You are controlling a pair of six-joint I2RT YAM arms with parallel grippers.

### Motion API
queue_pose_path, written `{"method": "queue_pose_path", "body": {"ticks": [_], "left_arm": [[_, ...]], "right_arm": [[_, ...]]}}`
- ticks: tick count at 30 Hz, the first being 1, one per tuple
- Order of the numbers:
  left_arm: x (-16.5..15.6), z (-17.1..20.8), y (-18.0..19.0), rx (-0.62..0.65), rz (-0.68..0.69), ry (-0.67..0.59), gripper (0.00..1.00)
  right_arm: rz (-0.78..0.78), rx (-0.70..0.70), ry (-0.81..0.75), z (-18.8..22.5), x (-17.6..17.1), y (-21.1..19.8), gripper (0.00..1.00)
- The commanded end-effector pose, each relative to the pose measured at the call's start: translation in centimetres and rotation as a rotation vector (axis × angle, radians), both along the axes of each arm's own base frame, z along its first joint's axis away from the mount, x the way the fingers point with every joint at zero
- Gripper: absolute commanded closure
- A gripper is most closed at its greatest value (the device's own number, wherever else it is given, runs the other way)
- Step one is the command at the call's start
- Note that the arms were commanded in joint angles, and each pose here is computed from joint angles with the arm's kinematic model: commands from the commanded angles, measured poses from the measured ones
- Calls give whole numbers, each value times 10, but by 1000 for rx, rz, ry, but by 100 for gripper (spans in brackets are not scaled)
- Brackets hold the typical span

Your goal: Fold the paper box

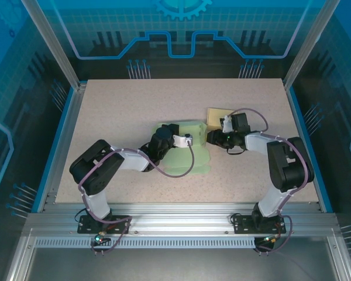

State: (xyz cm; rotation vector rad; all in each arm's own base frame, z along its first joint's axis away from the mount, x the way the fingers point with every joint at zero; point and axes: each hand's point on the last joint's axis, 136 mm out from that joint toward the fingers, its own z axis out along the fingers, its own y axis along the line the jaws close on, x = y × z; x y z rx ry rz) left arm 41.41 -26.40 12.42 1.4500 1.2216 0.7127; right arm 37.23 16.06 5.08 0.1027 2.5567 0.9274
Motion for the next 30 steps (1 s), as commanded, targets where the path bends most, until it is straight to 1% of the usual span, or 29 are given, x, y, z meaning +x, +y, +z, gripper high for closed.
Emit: {"method": "queue_pose_path", "body": {"ticks": [1, 4, 5, 8, 11, 14, 23, 26, 27, 30], "left_arm": [[-1, 10, -8, 19, -12, -127, 100], [0, 12, -10, 14, -12, -197, 100], [0, 10, -9, 22, -11, -202, 100], [-1, 1, -10, 43, -21, -182, 100], [-3, -3, -10, 43, -27, -155, 100], [-5, -5, -11, 44, -32, -142, 100], [-6, -10, -11, 44, -40, -124, 100], [-6, -10, -12, 40, -42, -115, 100], [-6, -10, -12, 37, -44, -112, 100], [-6, -12, -13, 36, -47, -104, 100]], "right_arm": [[40, -13, -26, 3, -5, 6, 55], [63, -23, -33, 1, -8, 12, 55], [67, -27, -33, -1, -9, 13, 55], [76, -39, -47, -2, -10, 16, 54], [87, -49, -74, 0, -9, 20, 49], [79, -88, -93, -2, -5, 20, 45], [13, -174, -191, 5, 23, 13, 45], [17, -184, -203, 4, 25, 16, 45], [21, -182, -232, 13, 34, 21, 45], [35, -211, -256, 13, 38, 26, 45]]}}
